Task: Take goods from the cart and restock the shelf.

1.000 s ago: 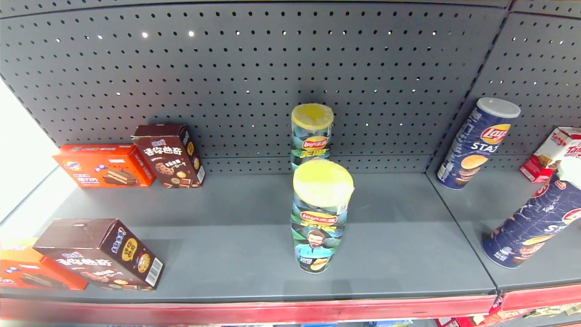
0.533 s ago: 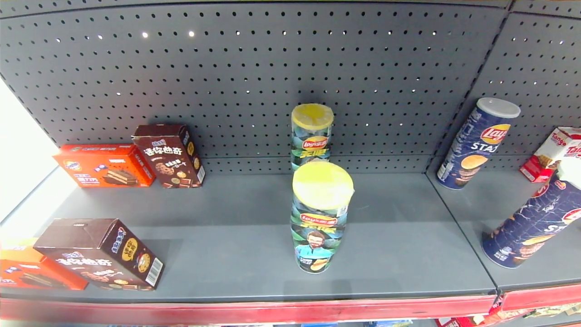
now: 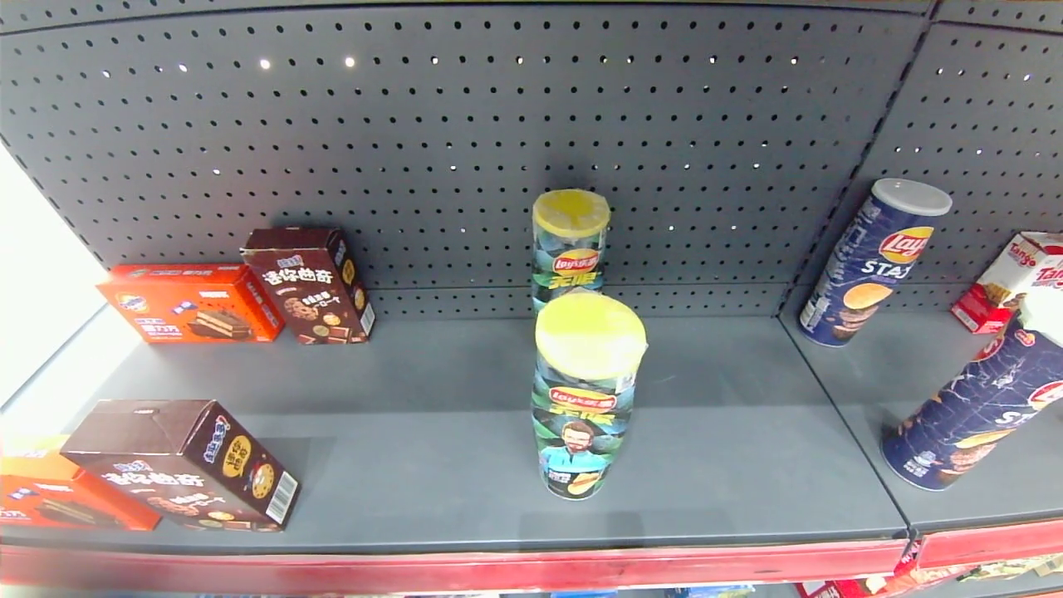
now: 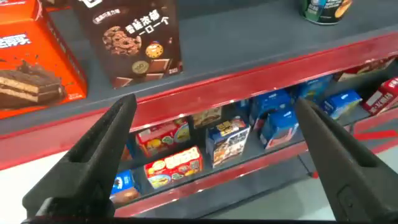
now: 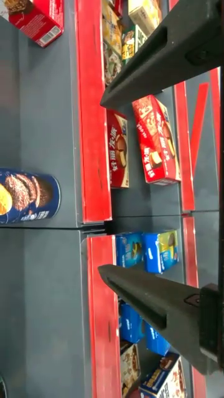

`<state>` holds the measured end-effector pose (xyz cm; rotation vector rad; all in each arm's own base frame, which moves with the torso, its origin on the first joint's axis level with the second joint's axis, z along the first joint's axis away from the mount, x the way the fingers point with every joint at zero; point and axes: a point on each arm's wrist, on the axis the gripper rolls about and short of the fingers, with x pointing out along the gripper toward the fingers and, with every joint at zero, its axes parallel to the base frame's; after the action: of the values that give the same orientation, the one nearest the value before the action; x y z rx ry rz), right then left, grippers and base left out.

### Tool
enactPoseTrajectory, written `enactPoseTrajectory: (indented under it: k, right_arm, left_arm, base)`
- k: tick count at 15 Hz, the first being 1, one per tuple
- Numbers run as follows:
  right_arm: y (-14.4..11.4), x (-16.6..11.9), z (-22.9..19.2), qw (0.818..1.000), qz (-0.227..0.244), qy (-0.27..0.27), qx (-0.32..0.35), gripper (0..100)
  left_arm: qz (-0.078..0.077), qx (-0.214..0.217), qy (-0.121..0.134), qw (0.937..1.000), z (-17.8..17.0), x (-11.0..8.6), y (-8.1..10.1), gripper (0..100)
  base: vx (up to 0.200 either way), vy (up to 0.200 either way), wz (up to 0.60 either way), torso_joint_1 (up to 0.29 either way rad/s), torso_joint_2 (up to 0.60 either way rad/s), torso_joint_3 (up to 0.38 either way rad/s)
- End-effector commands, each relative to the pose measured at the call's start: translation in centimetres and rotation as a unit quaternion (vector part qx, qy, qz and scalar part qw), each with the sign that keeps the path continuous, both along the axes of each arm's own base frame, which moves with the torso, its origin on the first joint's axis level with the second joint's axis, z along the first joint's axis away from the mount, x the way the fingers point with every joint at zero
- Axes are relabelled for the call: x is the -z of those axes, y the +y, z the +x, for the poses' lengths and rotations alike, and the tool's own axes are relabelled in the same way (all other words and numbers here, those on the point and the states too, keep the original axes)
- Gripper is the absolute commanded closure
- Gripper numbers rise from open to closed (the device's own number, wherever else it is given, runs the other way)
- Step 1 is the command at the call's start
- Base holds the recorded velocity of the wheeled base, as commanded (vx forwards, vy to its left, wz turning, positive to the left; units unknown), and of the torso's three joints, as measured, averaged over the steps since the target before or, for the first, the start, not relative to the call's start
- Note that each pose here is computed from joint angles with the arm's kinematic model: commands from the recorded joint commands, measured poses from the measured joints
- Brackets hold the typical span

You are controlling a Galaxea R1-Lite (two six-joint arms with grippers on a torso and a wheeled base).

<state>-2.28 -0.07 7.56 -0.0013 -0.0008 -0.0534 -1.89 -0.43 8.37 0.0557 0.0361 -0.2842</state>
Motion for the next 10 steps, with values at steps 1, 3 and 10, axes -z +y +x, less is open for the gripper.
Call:
enactPoseTrajectory:
  k: [1, 3, 10]
  right_arm:
    - [0.00, 0.00, 0.00, 1.000, 0.000, 0.000, 0.000, 0]
    - [0.00, 0.00, 0.00, 1.000, 0.000, 0.000, 0.000, 0]
    - [0.00, 0.00, 0.00, 1.000, 0.000, 0.000, 0.000, 0]
  left_arm:
    - [0.007, -0.096, -0.006, 0.9954, -0.06, 0.30, 0.28, 0]
    - [-0.011, -0.170, -0.017, 0.9852, -0.34, 0.81, 0.56, 0]
    - [-0.028, -0.171, -0.019, 0.9847, -0.38, 0.78, 0.56, 0]
  base:
    - [0.000, 0.000, 0.00, 0.000, 0.00, 0.000]
    - [0.000, 0.000, 0.00, 0.000, 0.00, 0.000]
    - [0.000, 0.000, 0.00, 0.000, 0.00, 0.000]
